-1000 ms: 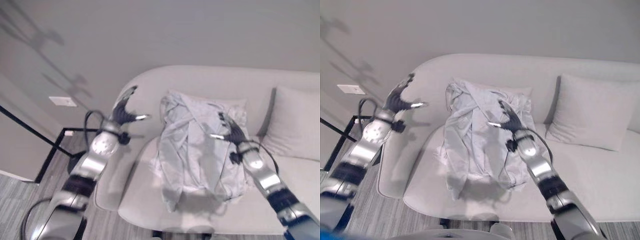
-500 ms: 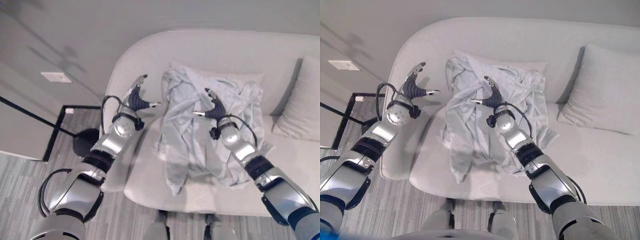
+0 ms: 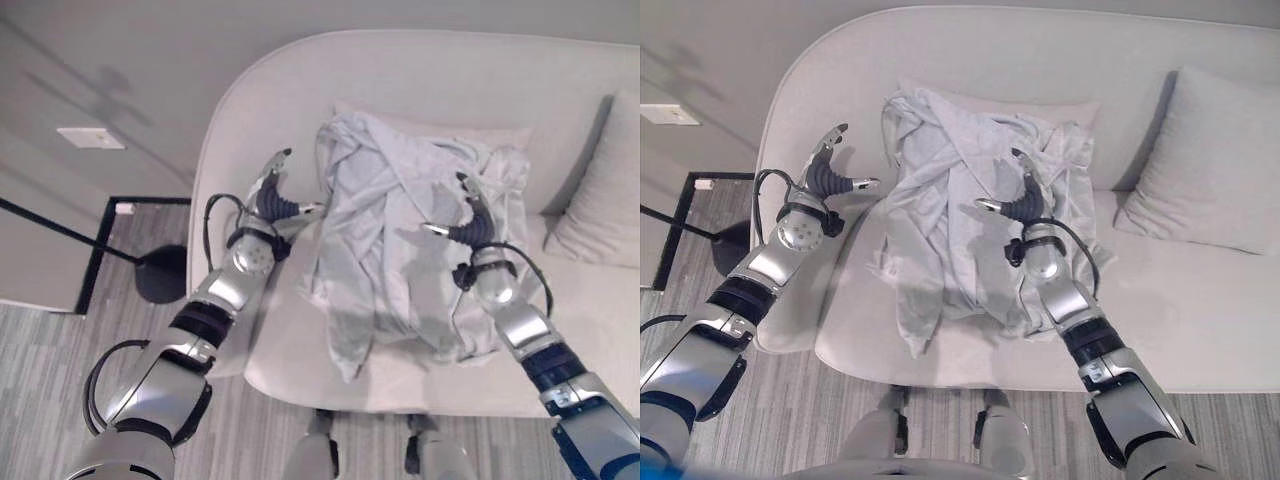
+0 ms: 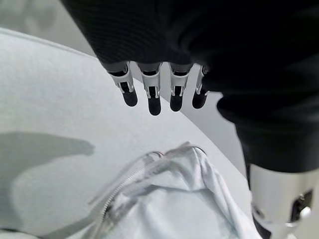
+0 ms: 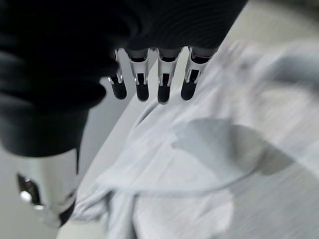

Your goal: Hang the clothes on the sofa on the clothes rack.

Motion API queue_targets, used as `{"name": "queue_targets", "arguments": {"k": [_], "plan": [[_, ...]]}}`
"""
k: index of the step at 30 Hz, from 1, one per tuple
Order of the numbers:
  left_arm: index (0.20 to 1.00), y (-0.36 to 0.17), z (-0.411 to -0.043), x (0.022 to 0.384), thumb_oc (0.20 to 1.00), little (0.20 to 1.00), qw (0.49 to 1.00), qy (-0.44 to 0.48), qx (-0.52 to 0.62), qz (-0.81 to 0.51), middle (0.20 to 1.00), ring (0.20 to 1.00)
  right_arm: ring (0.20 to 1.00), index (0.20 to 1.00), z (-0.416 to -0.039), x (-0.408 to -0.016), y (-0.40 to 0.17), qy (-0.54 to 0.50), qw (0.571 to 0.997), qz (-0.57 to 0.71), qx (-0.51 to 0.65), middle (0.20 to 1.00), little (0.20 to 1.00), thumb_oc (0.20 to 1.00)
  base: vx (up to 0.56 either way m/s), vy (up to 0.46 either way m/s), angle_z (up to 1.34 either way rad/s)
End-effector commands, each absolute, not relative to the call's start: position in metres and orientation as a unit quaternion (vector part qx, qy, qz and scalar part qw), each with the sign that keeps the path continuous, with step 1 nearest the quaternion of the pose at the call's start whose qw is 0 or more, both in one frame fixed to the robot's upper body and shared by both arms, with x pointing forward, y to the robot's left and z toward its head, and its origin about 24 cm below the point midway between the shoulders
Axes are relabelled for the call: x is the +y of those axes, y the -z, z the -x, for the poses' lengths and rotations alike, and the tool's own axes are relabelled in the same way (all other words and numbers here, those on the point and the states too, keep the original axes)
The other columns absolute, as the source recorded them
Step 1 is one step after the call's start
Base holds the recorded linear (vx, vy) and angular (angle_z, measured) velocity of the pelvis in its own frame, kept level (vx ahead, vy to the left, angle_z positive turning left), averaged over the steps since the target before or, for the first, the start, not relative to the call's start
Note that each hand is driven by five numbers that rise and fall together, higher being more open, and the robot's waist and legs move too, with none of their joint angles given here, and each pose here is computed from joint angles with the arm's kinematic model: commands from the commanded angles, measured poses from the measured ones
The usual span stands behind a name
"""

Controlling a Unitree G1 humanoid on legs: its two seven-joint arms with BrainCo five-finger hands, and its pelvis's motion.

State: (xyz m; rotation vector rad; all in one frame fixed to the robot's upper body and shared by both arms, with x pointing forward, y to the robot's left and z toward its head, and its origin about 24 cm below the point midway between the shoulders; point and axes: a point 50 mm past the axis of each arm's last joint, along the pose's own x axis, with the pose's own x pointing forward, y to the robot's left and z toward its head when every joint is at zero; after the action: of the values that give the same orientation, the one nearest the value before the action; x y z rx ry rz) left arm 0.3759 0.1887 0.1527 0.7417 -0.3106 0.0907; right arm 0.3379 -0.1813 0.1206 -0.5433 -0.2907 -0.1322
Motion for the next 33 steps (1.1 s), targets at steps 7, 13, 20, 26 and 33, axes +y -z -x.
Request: {"name": "queue_targets", "arguments": {"k": [7, 13, 20, 26, 33], "plan": [[1.000, -0.165, -0.379, 0.198, 1.000, 1.000, 0.913, -0.040, -0.168, -0.369, 1.000, 1.000, 1.000, 1.000, -0.344, -0.240, -0.126, 0.122, 0.945, 0.280, -0.118, 1.000, 1.000, 1.000, -0.01, 0.019, -0.10], [1.000, -0.170, -0.384, 0.187, 1.000, 1.000, 0.912, -0.020, -0.171, -0.373, 1.000, 1.000, 1.000, 1.000, -0.351, -0.265, -0.129, 0.152, 0.944, 0.281, -0.087, 1.000, 1.000, 1.000, -0.01, 0.007, -0.08], [1.000, -0.191, -0.399, 0.170, 1.000, 1.000, 0.909, -0.009, -0.179, -0.377, 1.000, 1.000, 1.000, 1.000, -0.379, -0.270, -0.149, 0.161, 0.950, 0.263, -0.051, 1.000, 1.000, 1.000, -0.03, -0.016, -0.03], [1.000, -0.204, -0.405, 0.164, 1.000, 1.000, 0.913, -0.013, -0.182, -0.366, 1.000, 1.000, 1.000, 1.000, -0.397, -0.256, -0.174, 0.157, 0.963, 0.209, -0.060, 1.000, 1.000, 1.000, -0.02, -0.016, -0.04], [1.000, -0.211, -0.407, 0.164, 1.000, 1.000, 0.912, -0.013, -0.184, -0.365, 1.000, 1.000, 1.000, 1.000, -0.404, -0.233, -0.187, 0.121, 0.976, 0.161, -0.084, 1.000, 1.000, 1.000, 0.01, -0.025, 0.00]]}}
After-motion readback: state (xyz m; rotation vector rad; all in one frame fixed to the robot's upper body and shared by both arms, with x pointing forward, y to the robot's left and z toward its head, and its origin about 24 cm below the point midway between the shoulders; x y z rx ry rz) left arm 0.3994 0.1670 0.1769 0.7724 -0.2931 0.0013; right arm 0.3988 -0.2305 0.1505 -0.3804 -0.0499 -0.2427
